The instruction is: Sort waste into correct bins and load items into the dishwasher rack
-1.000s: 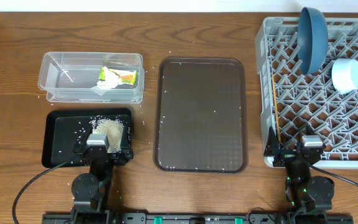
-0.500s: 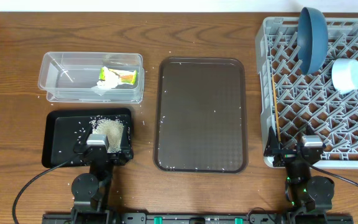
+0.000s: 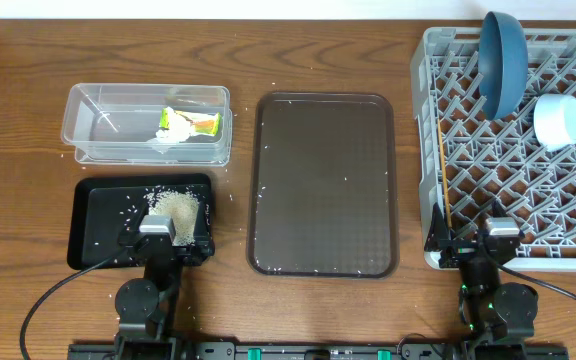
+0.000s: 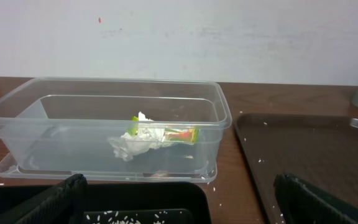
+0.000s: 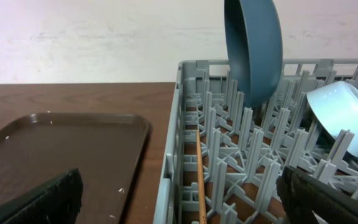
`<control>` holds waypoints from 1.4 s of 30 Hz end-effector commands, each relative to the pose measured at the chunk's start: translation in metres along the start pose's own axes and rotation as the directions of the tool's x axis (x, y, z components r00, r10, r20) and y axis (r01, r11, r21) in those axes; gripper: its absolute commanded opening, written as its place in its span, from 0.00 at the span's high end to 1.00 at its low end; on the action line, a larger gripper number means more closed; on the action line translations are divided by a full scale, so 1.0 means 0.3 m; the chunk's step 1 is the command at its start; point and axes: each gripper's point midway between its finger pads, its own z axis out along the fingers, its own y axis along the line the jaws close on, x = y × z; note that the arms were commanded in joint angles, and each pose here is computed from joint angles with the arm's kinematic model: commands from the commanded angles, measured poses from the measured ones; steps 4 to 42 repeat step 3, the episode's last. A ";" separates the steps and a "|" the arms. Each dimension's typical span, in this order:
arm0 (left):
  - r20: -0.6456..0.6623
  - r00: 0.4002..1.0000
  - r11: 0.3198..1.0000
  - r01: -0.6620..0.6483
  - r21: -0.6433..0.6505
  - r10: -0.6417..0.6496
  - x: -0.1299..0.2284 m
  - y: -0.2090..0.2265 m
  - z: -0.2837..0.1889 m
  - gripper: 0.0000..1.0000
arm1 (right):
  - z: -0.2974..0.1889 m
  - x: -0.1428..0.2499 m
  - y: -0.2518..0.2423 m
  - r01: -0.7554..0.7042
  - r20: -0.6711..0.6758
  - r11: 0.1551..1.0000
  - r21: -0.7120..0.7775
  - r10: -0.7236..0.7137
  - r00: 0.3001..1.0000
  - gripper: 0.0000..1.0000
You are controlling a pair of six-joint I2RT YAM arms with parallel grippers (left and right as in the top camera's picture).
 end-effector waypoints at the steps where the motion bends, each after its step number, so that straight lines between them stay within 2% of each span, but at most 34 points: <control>1: -0.048 0.999 1.000 -0.018 -0.015 0.017 0.046 0.012 0.000 0.03 | 0.000 0.004 0.003 0.013 -0.002 1.000 -0.002 -0.013 1.000 0.01; 42: -0.048 0.999 1.000 -0.018 -0.015 0.017 0.046 0.012 0.000 0.03 | 0.000 0.004 0.003 0.013 -0.002 1.000 -0.002 -0.013 1.000 0.01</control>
